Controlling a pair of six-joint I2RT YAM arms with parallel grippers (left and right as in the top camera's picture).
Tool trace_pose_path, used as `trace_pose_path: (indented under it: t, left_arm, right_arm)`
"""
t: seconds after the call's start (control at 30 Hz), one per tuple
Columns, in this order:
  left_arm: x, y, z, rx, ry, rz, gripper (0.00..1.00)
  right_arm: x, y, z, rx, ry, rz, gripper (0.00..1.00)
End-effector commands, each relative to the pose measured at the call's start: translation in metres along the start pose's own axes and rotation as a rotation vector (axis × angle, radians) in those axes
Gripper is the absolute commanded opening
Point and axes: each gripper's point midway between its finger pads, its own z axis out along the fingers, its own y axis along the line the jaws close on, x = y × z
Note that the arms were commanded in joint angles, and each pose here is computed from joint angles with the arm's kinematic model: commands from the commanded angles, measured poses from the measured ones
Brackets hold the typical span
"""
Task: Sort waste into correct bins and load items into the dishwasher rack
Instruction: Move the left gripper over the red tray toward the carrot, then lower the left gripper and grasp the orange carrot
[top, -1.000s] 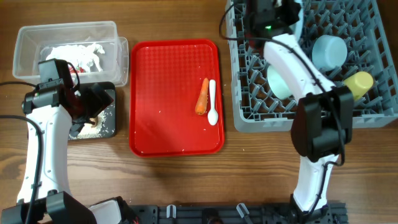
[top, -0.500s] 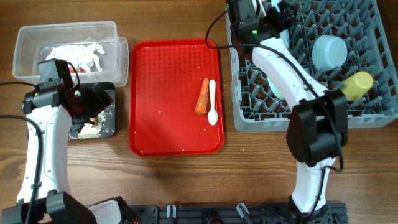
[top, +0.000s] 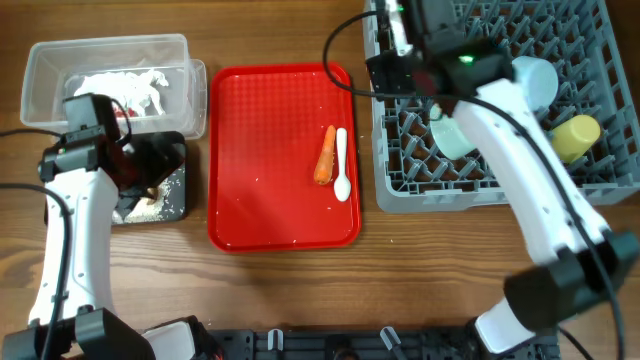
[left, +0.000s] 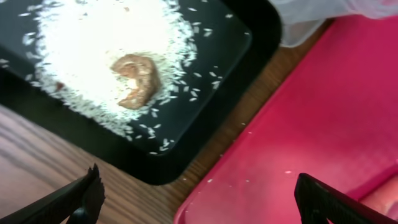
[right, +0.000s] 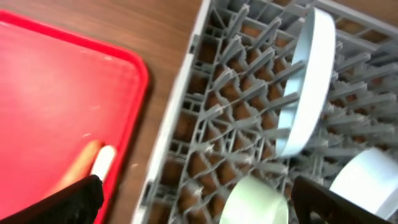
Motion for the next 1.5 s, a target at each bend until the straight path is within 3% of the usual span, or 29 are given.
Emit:
trace_pose_path:
  t: [0.0, 0.33, 0.63, 1.0, 1.47]
  left_arm:
    - [0.015, -0.043, -0.003, 0.1, 0.005, 0.138, 1.0]
    - [0.073, -0.162, -0.013, 0.313, -0.086, 0.561, 1.0]
    - [0.115, -0.225, -0.022, 0.462, -0.153, 0.789, 1.0]
    - [0.096, -0.27, -0.003, 0.461, -0.315, 0.827, 1.0]
    - [0.135, -0.26, 0.077, 0.363, -0.125, 0.885, 1.0]
  right_arm:
    - [0.001, -0.008, -0.049, -0.124, -0.057, 0.096, 1.0]
    - [0.059, -0.055, -0.072, -0.242, 0.103, 0.303, 1.0]
    - [0.086, -0.064, -0.077, -0.249, 0.199, 0.362, 1.0]
    - [0.086, -0.065, -0.077, -0.246, 0.198, 0.362, 0.99]
    - [0.084, -0.065, -0.077, -0.244, 0.193, 0.363, 1.0]
